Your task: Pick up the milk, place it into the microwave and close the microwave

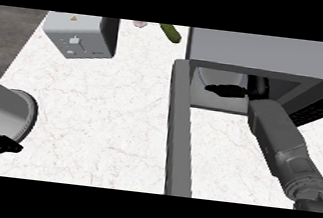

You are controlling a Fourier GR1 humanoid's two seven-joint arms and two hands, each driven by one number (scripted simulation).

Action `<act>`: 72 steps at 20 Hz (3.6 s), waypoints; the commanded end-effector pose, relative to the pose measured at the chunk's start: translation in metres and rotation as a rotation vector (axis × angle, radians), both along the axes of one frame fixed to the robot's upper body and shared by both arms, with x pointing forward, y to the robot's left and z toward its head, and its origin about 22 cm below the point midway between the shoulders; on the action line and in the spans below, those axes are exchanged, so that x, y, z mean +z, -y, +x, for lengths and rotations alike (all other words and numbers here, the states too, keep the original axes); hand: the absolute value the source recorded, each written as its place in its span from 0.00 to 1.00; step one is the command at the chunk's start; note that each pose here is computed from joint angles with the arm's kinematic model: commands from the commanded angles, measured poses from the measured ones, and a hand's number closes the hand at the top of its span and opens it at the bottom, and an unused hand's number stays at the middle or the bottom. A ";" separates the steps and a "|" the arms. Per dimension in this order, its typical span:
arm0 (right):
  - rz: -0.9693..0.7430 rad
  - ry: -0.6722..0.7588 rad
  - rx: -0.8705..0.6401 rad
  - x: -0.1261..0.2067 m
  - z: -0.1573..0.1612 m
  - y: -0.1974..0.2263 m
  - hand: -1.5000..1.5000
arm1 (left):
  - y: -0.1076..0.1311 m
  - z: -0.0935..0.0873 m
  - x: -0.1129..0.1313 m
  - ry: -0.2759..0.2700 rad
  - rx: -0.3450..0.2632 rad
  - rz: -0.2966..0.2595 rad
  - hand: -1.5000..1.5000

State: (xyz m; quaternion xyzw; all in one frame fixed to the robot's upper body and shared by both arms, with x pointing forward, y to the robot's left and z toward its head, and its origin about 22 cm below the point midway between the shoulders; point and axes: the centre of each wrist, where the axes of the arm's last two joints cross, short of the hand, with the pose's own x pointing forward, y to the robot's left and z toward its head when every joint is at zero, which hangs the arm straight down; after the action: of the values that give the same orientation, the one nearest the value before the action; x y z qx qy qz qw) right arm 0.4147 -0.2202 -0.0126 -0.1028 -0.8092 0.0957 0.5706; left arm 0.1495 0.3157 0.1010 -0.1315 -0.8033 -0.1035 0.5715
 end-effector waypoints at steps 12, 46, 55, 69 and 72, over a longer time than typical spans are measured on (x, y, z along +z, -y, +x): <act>0.203 -0.073 0.142 -0.078 -0.067 0.021 0.00 | 0.072 0.022 -0.001 -0.105 -0.095 0.000 1.00; 0.232 0.084 0.250 -0.033 -0.238 0.114 0.00 | 0.255 0.101 -0.155 0.000 -0.252 0.350 1.00; 0.218 0.125 0.357 0.028 -0.238 0.115 0.00 | 0.274 0.119 -0.159 -0.078 -0.226 0.334 1.00; 0.164 0.112 0.508 0.071 -0.231 0.114 0.00 | 0.302 0.140 -0.110 -0.012 -0.023 0.129 1.00; 0.136 0.146 0.487 0.084 -0.226 0.122 0.00 | 0.302 0.145 -0.106 -0.016 0.065 0.095 1.00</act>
State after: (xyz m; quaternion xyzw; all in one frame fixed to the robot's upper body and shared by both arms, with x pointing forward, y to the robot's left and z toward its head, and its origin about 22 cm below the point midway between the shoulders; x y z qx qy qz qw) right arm 0.1843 -0.3362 0.0582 0.1357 -0.8479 0.1573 0.4877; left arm 0.2832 0.0171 -0.0192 -0.1065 -0.7834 -0.1684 0.5887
